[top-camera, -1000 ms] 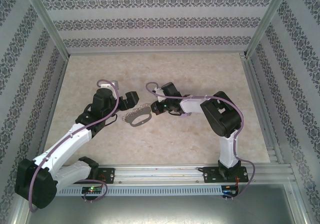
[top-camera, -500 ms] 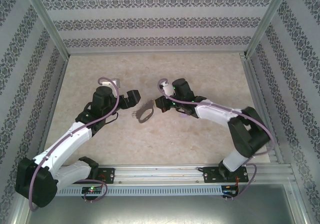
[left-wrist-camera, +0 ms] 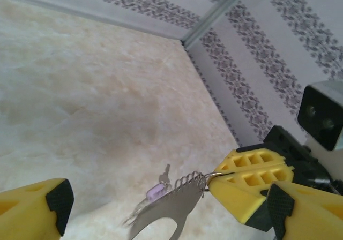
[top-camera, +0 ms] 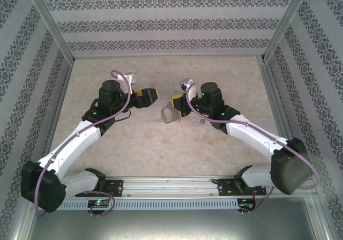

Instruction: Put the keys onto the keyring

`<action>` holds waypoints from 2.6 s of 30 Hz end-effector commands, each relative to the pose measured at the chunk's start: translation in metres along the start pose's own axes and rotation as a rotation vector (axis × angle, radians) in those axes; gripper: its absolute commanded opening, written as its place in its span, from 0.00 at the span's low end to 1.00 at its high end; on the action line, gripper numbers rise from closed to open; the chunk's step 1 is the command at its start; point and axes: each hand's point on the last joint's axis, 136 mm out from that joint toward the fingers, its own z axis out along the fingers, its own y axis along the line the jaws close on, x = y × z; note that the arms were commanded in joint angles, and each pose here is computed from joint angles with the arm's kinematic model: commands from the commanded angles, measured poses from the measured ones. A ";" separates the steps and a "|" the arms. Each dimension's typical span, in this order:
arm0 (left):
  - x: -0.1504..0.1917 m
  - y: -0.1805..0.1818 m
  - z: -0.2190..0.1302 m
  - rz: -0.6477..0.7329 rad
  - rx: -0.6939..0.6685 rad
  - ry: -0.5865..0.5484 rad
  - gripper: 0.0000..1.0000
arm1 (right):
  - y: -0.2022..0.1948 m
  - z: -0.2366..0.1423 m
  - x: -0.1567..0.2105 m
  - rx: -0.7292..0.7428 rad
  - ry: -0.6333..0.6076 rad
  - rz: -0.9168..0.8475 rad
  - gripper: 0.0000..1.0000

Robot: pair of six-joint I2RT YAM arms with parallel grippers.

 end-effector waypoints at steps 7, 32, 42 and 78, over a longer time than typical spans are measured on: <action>-0.024 -0.053 0.011 0.105 0.292 0.011 0.62 | 0.017 -0.018 -0.048 -0.070 -0.180 -0.050 0.00; -0.027 -0.068 0.030 0.115 0.478 0.015 0.41 | 0.014 -0.017 -0.068 -0.249 -0.241 0.056 0.00; -0.018 -0.060 0.032 0.107 0.452 0.022 0.45 | 0.016 -0.019 -0.074 -0.260 -0.257 0.063 0.00; -0.008 -0.077 0.032 0.110 0.575 0.026 0.19 | 0.010 -0.017 -0.075 -0.292 -0.275 0.120 0.00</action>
